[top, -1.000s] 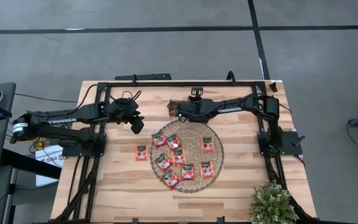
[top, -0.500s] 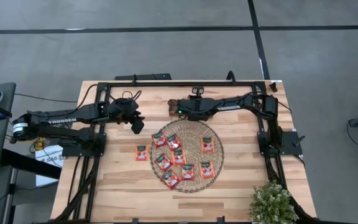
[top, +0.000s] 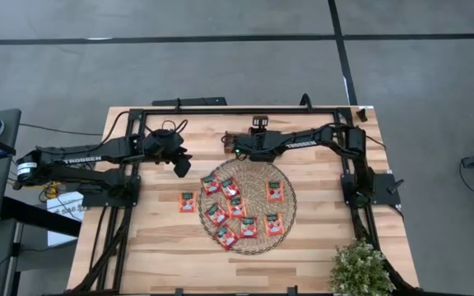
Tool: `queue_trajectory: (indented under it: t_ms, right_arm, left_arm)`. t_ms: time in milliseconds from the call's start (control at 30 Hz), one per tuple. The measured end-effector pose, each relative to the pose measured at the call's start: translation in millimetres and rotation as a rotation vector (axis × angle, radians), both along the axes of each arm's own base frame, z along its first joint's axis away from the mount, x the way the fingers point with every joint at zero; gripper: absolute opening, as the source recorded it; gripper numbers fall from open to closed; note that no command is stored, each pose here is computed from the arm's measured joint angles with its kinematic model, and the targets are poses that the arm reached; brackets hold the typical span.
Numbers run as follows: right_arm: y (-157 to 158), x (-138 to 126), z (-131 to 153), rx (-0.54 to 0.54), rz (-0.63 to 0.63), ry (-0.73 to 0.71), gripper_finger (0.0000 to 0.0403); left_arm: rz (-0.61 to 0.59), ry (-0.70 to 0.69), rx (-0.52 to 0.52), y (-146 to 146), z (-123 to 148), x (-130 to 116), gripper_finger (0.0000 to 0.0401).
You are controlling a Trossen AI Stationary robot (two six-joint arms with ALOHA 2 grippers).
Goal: Pick & Place Tea
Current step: Put the orange tea bag into the middle slot of the wooden organizer
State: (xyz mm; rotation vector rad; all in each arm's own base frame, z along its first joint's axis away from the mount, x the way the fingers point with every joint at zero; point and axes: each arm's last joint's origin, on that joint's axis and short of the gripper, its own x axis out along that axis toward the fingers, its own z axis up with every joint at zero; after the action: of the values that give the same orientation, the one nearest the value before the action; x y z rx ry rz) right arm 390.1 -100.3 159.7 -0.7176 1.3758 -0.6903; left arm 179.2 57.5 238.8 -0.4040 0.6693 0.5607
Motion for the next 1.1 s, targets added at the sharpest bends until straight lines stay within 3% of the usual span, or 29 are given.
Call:
queue_trajectory:
  t_ms: [600, 933, 1100]
  right_arm:
    - [1.6, 2.4, -1.6, 0.088, 0.062, -0.004, 0.0002]
    - [1.0, 1.1, -1.6, 0.073, 0.057, 0.016, 0.0079]
    - [2.2, 0.1, 1.7, -0.074, 0.039, 0.090, 0.0103]
  left_arm:
    - [-0.003, 0.001, 0.002, 0.0, 0.1, 0.0, 0.0151]
    - [-0.002, 0.000, 0.001, 0.0, 0.1, 0.0, 0.0151]
    - [-0.001, 0.000, 0.000, 0.0, 0.2, 0.1, 0.0151]
